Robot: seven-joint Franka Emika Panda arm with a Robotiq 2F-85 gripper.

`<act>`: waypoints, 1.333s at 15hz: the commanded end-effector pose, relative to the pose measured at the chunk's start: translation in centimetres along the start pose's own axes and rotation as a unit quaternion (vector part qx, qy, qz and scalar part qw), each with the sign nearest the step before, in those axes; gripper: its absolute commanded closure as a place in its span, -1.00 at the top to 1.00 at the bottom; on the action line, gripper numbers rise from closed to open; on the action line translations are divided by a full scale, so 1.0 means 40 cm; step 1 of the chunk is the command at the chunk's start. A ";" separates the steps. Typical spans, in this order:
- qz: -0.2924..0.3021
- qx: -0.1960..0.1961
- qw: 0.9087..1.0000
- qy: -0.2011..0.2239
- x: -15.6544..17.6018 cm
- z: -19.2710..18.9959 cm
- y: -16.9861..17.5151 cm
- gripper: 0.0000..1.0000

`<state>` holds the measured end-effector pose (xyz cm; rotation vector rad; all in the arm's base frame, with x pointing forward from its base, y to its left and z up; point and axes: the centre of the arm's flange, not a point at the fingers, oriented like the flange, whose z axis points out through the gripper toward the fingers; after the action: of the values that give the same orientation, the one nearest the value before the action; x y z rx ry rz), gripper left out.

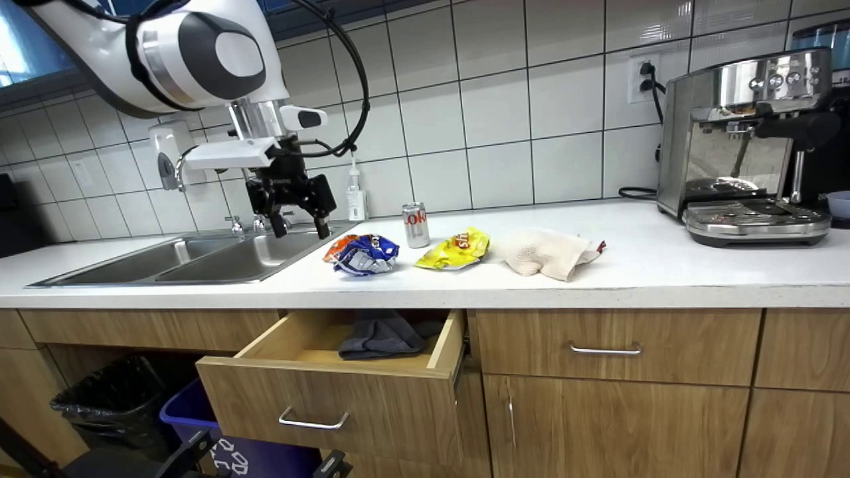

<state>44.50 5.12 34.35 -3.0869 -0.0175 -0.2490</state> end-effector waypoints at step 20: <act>0.008 -0.021 1.000 0.012 0.417 0.202 0.141 1.00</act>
<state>60.74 0.80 29.78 -3.1035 0.0537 -0.2839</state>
